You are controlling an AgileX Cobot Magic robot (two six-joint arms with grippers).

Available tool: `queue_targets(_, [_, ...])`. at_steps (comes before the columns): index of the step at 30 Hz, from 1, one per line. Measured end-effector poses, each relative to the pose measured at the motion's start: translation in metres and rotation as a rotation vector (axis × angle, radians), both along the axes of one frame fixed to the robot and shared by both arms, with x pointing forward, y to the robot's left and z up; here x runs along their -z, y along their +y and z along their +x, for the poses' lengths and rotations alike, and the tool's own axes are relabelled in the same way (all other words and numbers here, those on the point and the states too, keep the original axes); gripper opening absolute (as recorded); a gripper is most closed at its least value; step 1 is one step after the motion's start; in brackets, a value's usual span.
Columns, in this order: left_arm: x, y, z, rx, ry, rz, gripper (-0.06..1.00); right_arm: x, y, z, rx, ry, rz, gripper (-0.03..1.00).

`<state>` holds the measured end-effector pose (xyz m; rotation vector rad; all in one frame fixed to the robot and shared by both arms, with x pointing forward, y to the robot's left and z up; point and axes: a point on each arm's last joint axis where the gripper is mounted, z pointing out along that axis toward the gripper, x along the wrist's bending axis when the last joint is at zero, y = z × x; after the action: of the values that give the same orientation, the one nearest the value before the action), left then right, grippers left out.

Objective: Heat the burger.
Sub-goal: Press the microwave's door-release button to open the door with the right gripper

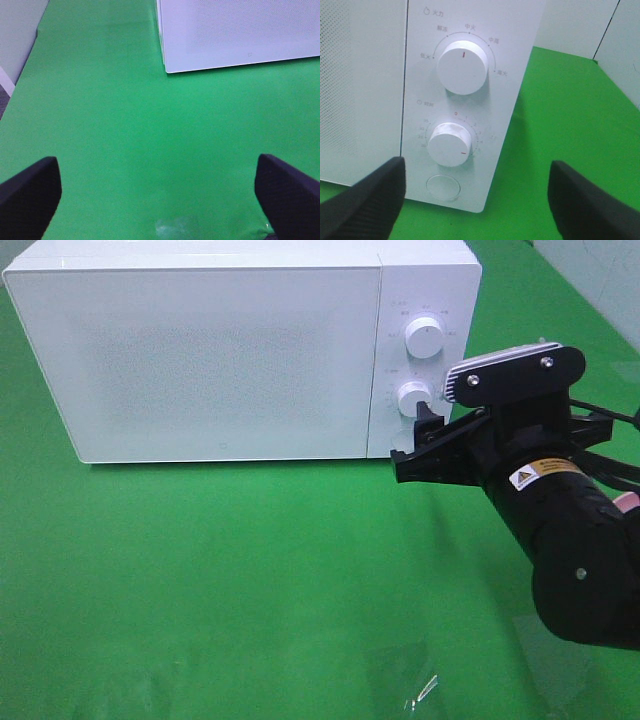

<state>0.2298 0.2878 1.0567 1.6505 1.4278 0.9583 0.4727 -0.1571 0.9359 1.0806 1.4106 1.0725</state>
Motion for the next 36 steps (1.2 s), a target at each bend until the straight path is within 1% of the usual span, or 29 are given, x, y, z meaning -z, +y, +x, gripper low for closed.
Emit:
queue_targets(7, [0.000,0.000,0.000,0.000,0.000,0.000,0.97,0.007,0.010,0.011,0.001,0.006,0.006,0.75])
queue_targets(10, [0.000,0.000,0.000,0.000,0.000,0.000,0.97,0.011,0.014,0.015,0.005,0.014,0.048,0.75])
queue_targets(15, [0.000,0.000,0.000,0.000,0.000,0.000,0.97,0.015,0.016,0.017,0.010,0.022,0.084,0.75])
queue_targets(16, [0.000,0.000,0.000,0.000,0.000,0.000,0.97,0.018,0.016,0.017,0.013,0.030,0.108,0.75])
queue_targets(17, [0.000,0.000,0.000,0.000,0.000,0.000,0.97,0.018,0.016,0.017,0.013,0.030,0.108,0.75])
queue_targets(18, [0.000,0.000,0.000,0.000,0.000,0.000,0.97,0.020,0.017,0.018,0.019,0.038,0.154,0.75])
queue_targets(19, [0.000,0.000,0.000,0.000,0.000,0.000,0.97,0.020,0.017,0.018,0.026,0.044,0.219,0.74])
queue_targets(20, [0.000,0.000,0.000,0.000,0.000,0.000,0.97,0.020,0.017,0.018,0.026,0.044,0.219,0.74])
queue_targets(21, [0.000,0.000,0.000,0.000,0.000,0.000,0.97,0.020,0.017,0.018,0.029,0.046,0.255,0.73])
queue_targets(22, [0.000,0.000,0.000,0.000,0.000,0.000,0.97,0.020,0.017,0.018,0.029,0.046,0.255,0.73])
queue_targets(23, [0.000,0.000,0.000,0.000,0.000,0.000,0.97,0.020,0.017,0.018,0.041,0.052,0.373,0.71])
queue_targets(24, [0.000,0.000,0.000,0.000,0.000,0.000,0.97,0.020,0.017,0.018,0.041,0.052,0.373,0.71])
queue_targets(25, [0.000,0.000,0.000,0.000,0.000,0.000,0.97,0.020,0.017,0.018,0.053,0.059,0.486,0.67])
queue_targets(26, [0.000,0.000,0.000,0.000,0.000,0.000,0.97,0.020,0.017,0.018,0.053,0.059,0.486,0.67])
queue_targets(28, [0.000,0.000,0.000,0.000,0.000,0.000,0.97,0.020,0.017,0.018,0.077,0.074,0.724,0.57])
queue_targets(29, [0.000,0.000,0.000,0.000,0.000,0.000,0.97,0.020,0.017,0.018,0.077,0.074,0.724,0.57])
queue_targets(30, [0.000,0.000,0.000,0.000,0.000,0.000,0.97,0.020,0.017,0.018,0.091,0.082,0.860,0.50])
queue_targets(31, [0.000,0.000,0.000,0.000,0.000,0.000,0.97,0.020,0.017,0.018,0.091,0.082,0.860,0.50])
queue_targets(32, [0.000,0.000,0.000,0.000,0.000,0.000,0.97,0.020,0.017,0.018,0.098,0.086,0.929,0.46])
queue_targets(33, [0.000,0.000,0.000,0.000,0.000,0.000,0.97,0.020,0.017,0.018,0.098,0.086,0.929,0.46])
queue_targets(34, [0.000,0.000,0.000,0.000,0.000,0.000,0.97,0.020,0.017,0.018,0.111,0.094,1.054,0.38])
queue_targets(35, [0.000,0.000,0.000,0.000,0.000,0.000,0.97,0.020,0.017,0.018,0.111,0.094,1.054,0.38])
queue_targets(36, [0.000,0.000,0.000,0.000,0.000,0.000,0.97,0.020,0.017,0.018,0.123,0.101,1.174,0.29])
